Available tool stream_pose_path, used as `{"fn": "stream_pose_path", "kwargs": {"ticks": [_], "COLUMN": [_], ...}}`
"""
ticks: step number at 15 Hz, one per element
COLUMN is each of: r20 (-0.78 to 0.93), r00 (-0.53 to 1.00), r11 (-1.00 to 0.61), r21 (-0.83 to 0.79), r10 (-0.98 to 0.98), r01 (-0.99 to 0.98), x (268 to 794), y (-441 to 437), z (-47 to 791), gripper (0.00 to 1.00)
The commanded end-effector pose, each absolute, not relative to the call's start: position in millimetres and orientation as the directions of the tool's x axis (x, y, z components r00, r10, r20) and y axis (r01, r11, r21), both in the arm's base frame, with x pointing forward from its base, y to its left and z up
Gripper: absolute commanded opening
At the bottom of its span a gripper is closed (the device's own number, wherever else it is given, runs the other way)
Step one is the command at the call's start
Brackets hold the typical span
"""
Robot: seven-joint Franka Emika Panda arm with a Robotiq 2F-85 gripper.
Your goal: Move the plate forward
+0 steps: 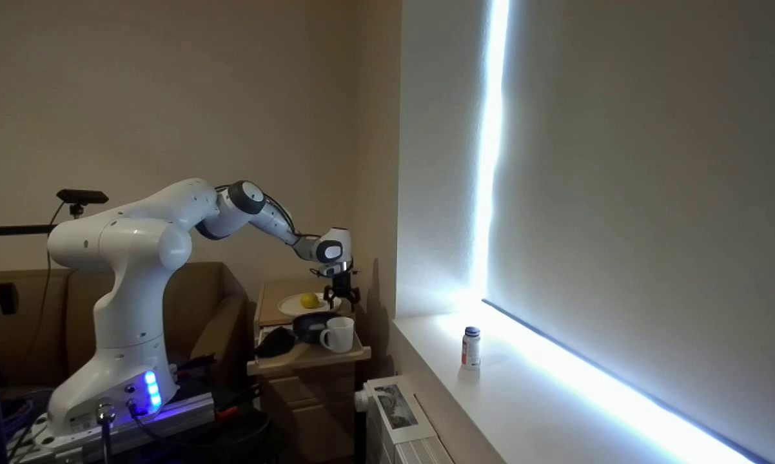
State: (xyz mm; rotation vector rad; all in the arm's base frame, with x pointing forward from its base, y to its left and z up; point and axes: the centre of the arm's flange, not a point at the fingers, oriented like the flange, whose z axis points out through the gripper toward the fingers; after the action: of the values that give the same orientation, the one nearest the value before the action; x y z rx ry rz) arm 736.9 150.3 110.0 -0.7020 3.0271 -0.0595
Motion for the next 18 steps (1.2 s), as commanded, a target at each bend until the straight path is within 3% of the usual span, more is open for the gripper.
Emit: {"fn": "stream_pose_path", "kwargs": {"ticks": [1, 9, 18], "r20": [-0.024, -0.087, -0.116], "r00": [-0.897, -0.927, -0.921], "r11": [0.897, 0.925, 0.927], "r21": [-0.046, -0.144, -0.098], "r10": [-0.441, -0.366, -0.372], "r01": [-0.44, -0.351, -0.362], "x": [737, 758, 740], "y": [151, 161, 154], "z": [110, 104, 121], "gripper": [1.0, 1.0, 1.0]}}
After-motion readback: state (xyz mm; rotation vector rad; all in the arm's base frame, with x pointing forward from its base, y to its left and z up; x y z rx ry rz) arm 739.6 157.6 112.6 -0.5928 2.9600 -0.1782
